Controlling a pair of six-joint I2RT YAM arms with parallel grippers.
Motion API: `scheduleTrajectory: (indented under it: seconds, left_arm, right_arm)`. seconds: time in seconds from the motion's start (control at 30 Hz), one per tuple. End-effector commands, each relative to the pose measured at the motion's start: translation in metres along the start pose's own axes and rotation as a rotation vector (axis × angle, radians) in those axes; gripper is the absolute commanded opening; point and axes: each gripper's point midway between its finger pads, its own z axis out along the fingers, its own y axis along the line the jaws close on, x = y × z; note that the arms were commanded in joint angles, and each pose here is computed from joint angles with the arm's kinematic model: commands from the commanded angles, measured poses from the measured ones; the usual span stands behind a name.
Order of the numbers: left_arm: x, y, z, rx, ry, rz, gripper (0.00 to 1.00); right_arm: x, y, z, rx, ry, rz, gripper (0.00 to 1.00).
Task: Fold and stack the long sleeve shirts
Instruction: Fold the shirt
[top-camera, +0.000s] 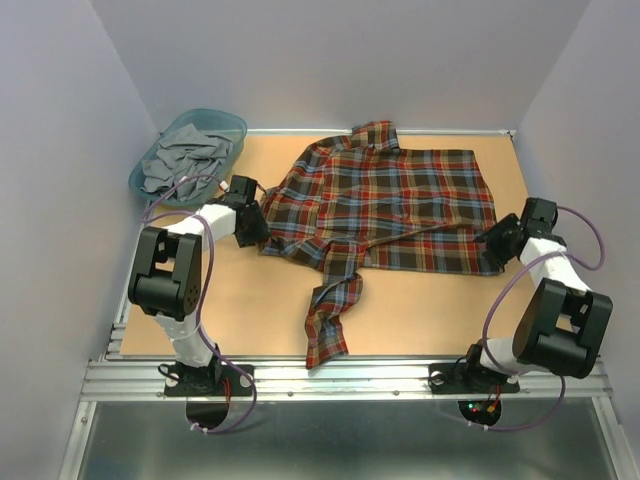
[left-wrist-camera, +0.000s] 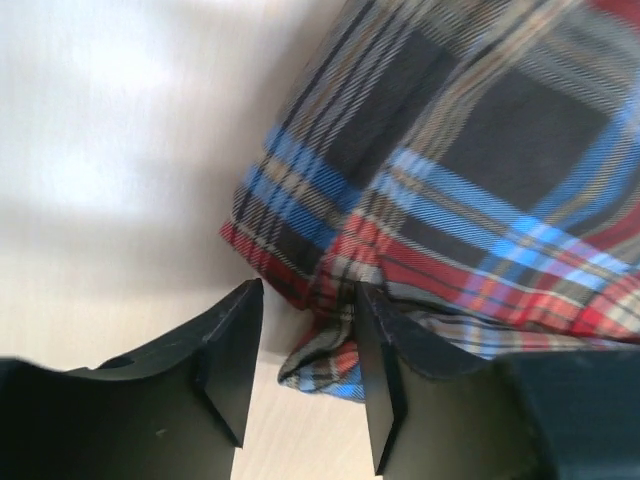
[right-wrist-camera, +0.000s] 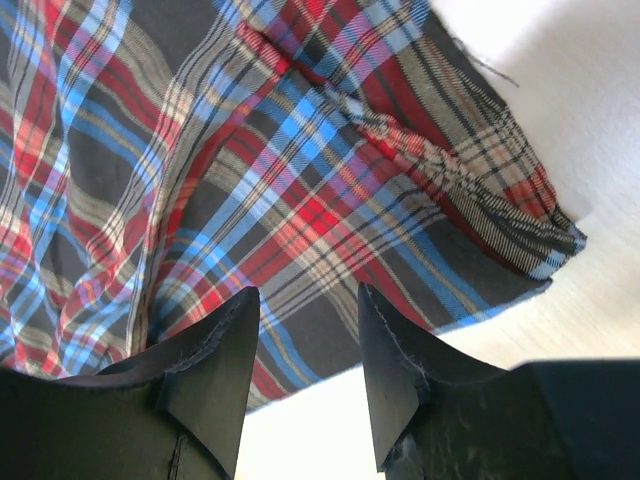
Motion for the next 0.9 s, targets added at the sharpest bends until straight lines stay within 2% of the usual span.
scheduleTrajectory:
  seconds: [0.0, 0.03, 0.13, 0.37, 0.5, 0.6, 0.63, 0.7, 0.73, 0.8, 0.87]
  left_arm:
    - [0.016, 0.012, 0.004, -0.027, 0.029, -0.018, 0.46]
    - [0.021, 0.019, 0.004, -0.048, 0.031, -0.021, 0.38]
    - [0.028, 0.035, 0.003, -0.075, 0.036, -0.046, 0.24]
    - [0.035, 0.059, -0.005, -0.091, 0.043, -0.074, 0.24]
    - [0.039, 0.058, -0.014, -0.062, 0.044, -0.078, 0.33]
    - [0.035, 0.056, -0.027, -0.043, 0.014, -0.079, 0.46]
    - [0.033, 0.056, -0.031, -0.038, 0.002, -0.078, 0.55]
    - [0.028, 0.054, -0.04, -0.026, -0.019, -0.073, 0.63]
    - [0.021, 0.05, -0.049, -0.01, -0.052, -0.065, 0.7]
    - [0.013, 0.05, -0.057, -0.01, -0.085, -0.053, 0.79]
    - [-0.004, 0.048, -0.073, -0.001, -0.16, -0.033, 0.89]
  right_arm:
    - [0.005, -0.019, 0.013, 0.048, -0.014, 0.051, 0.5]
    - [0.01, -0.026, 0.016, 0.068, -0.002, 0.059, 0.5]
    - [0.019, -0.046, 0.019, 0.137, 0.001, 0.081, 0.5]
    - [0.014, -0.073, 0.015, 0.273, -0.036, 0.063, 0.5]
    - [0.001, -0.062, 0.002, 0.239, -0.073, 0.004, 0.5]
    - [-0.006, -0.039, -0.013, 0.15, -0.093, -0.07, 0.51]
    - [-0.004, -0.032, -0.016, 0.129, -0.083, -0.098, 0.52]
    - [0.006, -0.004, -0.024, 0.047, -0.063, -0.234, 0.54]
    - [0.022, 0.023, -0.029, -0.007, -0.043, -0.338, 0.55]
    - [0.042, 0.049, -0.035, -0.05, -0.028, -0.491, 0.59]
    - [0.081, 0.087, -0.046, -0.148, 0.019, -0.672, 0.64]
